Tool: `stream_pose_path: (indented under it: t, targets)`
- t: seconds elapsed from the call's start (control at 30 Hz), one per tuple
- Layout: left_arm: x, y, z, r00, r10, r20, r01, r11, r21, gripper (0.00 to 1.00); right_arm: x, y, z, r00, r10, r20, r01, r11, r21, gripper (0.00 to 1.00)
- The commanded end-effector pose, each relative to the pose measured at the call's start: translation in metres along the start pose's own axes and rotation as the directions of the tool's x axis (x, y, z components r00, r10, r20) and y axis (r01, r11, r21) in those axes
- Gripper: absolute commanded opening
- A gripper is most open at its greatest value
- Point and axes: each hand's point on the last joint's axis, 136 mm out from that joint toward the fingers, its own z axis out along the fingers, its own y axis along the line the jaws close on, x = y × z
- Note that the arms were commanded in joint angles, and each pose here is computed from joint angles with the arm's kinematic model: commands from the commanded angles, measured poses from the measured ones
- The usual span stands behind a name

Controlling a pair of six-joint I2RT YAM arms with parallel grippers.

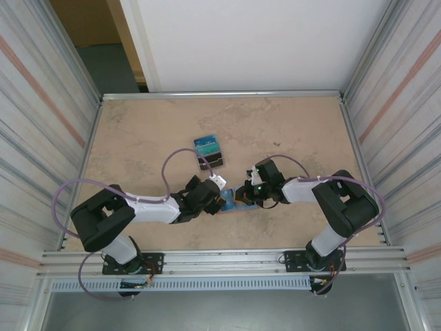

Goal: Take the credit cards out of the card holder

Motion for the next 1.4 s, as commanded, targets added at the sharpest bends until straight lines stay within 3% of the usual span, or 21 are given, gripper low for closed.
stream_pose_path:
  t: [0.0,0.67,1.07,1.37]
  targets:
    - [0.008,0.003,0.000,0.999,0.017,-0.034,-0.018,0.999,-0.028,0.99,0.001,-0.015,-0.008,1.000,0.008,0.022,-0.009,0.998,0.065,0.00]
    - [0.000,0.000,-0.001,1.000,0.015,-0.016,-0.015,1.000,-0.014,0.99,-0.001,-0.029,-0.020,0.999,-0.016,0.048,0.007,0.986,0.166,0.00]
    - [-0.049,-0.002,-0.011,0.995,-0.048,0.091,0.045,0.999,0.027,0.99,-0.002,-0.022,-0.019,0.999,-0.020,0.041,0.014,0.990,0.143,0.00]
    - [-0.048,-0.009,0.011,0.999,-0.021,0.044,0.019,0.999,0.026,0.99,-0.002,-0.021,-0.018,0.999,-0.020,0.035,0.015,0.991,0.135,0.00]
